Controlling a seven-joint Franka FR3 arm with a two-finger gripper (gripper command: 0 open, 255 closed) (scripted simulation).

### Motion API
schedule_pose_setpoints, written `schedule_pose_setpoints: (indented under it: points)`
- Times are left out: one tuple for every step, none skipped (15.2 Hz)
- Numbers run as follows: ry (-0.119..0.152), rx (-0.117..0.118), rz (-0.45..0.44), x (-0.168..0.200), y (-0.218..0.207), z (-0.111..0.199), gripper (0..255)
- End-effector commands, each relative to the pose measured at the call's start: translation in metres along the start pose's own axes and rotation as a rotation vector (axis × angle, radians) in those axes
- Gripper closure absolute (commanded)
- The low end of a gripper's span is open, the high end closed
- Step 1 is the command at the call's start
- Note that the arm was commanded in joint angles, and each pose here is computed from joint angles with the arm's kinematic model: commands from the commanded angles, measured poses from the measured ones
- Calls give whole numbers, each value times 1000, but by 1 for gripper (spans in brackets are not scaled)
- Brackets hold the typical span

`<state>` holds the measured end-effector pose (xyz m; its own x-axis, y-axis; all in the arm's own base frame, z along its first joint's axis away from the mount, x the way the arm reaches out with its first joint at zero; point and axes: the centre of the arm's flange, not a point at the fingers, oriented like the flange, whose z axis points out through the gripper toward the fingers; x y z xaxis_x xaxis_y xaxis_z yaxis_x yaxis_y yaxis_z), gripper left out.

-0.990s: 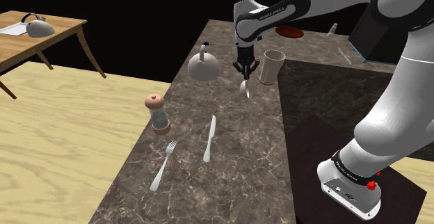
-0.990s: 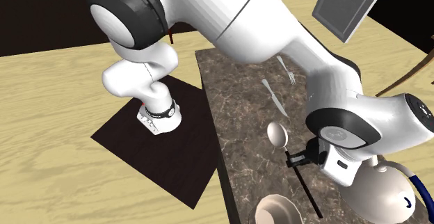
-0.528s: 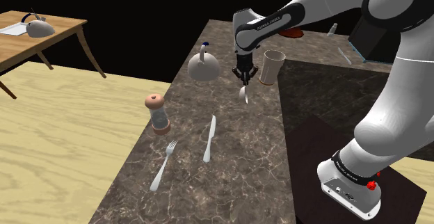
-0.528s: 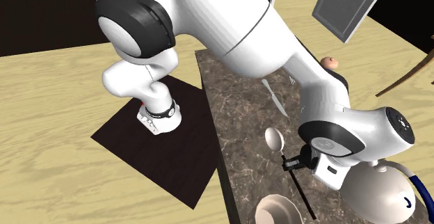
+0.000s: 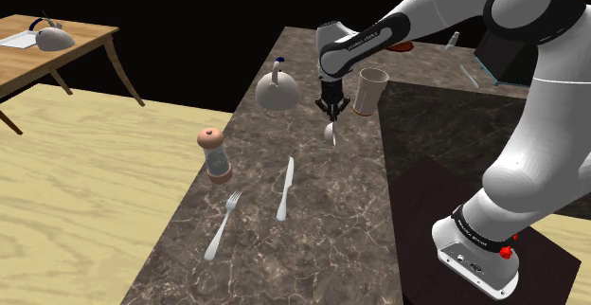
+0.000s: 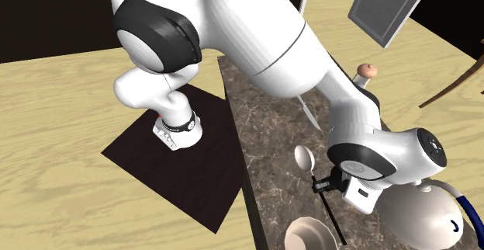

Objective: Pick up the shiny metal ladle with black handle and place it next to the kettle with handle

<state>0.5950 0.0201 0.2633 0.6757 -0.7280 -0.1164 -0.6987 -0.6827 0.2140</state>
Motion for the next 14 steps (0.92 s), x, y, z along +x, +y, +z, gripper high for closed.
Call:
schedule_pose_setpoints:
  points:
    - [0,0,0,0,0,0,255]
    - [0,0,0,0,0,0,255]
    - [0,0,0,0,0,0,255]
    - [0,0,0,0,0,0,255]
    - [0,0,0,0,0,0,0]
    - [0,0,0,0,0,0,0]
    - [0,0,0,0,0,0,0]
    - [0,0,0,0,0,0,0]
    - [0,0,0,0,0,0,0]
    - [0,0,0,0,0,0,0]
    - [0,0,0,0,0,-13,0]
    - [0,0,0,0,0,-26,0]
    - [0,0,0,0,0,-39,0]
    - [0,0,0,0,0,-50,0]
